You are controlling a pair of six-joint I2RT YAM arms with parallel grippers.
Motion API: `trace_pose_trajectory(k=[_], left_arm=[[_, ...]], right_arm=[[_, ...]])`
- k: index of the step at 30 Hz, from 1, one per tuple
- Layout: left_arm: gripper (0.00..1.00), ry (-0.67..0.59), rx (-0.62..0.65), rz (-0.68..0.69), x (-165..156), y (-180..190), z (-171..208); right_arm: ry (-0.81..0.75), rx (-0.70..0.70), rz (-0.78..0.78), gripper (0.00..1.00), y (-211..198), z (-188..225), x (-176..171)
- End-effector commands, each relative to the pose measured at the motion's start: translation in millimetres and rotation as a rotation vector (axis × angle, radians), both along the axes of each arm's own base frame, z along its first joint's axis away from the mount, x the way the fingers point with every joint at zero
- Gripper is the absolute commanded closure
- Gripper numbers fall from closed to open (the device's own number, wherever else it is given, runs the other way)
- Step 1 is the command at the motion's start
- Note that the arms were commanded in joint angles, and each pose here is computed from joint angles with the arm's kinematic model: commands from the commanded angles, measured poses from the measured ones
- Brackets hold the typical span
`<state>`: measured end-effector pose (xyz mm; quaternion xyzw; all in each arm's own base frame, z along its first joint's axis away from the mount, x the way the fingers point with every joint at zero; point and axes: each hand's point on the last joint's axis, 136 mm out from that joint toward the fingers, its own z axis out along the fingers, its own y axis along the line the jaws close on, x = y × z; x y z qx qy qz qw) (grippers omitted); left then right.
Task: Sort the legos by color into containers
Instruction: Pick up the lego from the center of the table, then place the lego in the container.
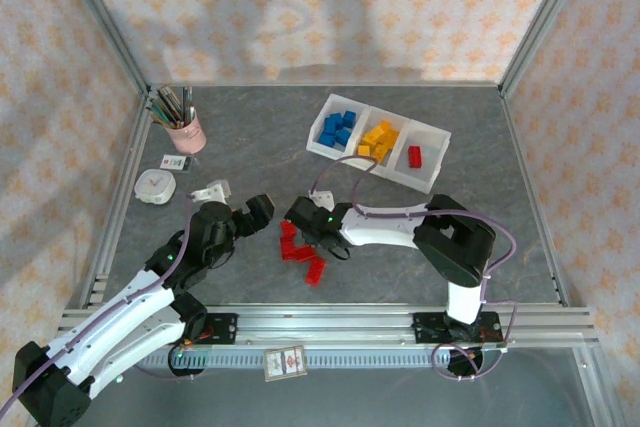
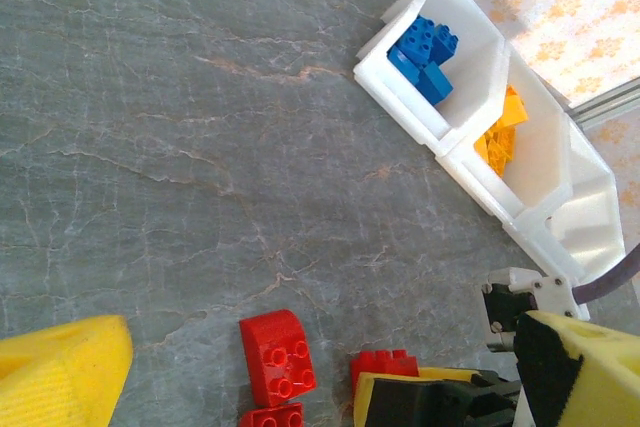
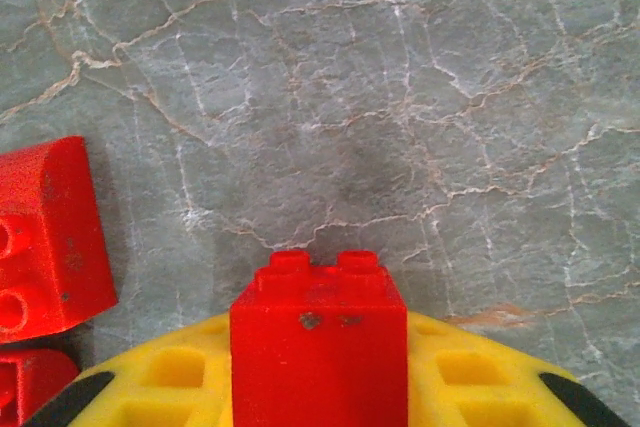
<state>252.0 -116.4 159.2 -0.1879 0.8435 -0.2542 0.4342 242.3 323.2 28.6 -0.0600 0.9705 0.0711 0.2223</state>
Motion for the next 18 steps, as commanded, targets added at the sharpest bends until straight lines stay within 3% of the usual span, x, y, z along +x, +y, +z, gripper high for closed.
trace_pose_trajectory(k=[1,8,18], left_arm=[[0.01,-0.016,-0.016,-0.023,4,-5,5],[0.01,-0.036,-0.026,-0.080,14,-22,16],[0.01,-0.060,-0.060,-0.191,38,-59,34]], right_arm=[[-0.077,0.018,-0.016,0.69,-3,24,10],[-0.163,0.065,-0.092,0.70,-32,70,31],[-0.285,0.087,-0.320,0.68,-130,118,91]])
